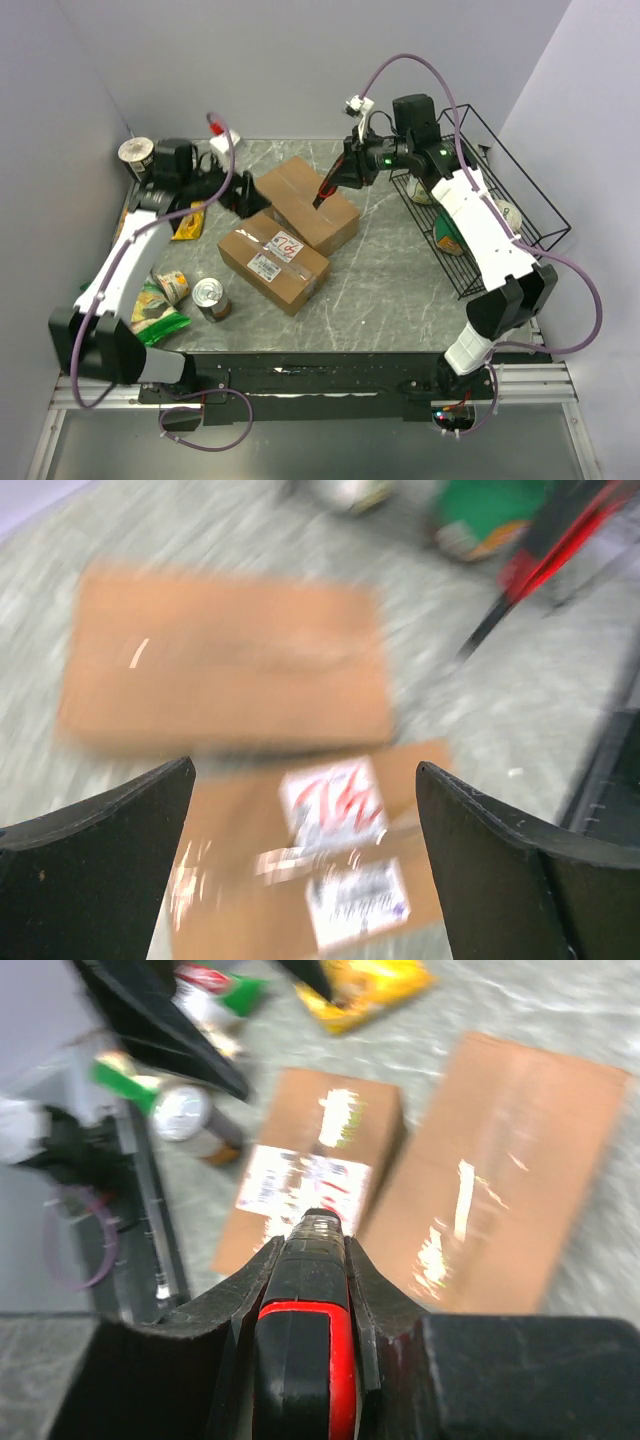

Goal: Unpack the express box
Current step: Cut the express box at the center of the board.

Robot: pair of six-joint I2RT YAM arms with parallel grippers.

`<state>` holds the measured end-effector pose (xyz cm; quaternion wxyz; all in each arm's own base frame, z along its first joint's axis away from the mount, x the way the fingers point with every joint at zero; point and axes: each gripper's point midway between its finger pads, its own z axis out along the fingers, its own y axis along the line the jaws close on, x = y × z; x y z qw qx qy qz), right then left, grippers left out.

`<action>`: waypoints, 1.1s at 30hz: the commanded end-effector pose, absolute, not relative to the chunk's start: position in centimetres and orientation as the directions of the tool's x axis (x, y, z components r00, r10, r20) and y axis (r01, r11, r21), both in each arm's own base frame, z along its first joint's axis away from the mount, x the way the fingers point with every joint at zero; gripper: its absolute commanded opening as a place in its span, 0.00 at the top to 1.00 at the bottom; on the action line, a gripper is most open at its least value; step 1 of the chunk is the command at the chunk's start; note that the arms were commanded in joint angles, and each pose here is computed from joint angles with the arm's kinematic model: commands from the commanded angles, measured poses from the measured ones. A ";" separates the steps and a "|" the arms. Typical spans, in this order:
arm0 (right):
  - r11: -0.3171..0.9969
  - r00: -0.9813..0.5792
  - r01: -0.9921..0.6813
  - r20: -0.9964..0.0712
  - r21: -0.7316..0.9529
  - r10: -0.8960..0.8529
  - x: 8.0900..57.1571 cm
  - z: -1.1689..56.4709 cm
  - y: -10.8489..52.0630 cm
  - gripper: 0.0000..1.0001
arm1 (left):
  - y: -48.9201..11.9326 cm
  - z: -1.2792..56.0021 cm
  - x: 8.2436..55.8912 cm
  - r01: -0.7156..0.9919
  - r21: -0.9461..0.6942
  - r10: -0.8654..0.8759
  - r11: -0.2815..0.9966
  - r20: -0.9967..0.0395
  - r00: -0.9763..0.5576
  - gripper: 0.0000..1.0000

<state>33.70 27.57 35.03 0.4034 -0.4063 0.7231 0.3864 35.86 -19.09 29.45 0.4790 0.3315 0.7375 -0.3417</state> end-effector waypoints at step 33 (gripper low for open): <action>0.605 0.152 -0.763 -0.973 -0.226 -0.173 34.7 36.2 40.2 1.00 | -9.5 10.4 33.5 0.245 -0.659 -0.169 0.711 -0.498 -0.850 0.21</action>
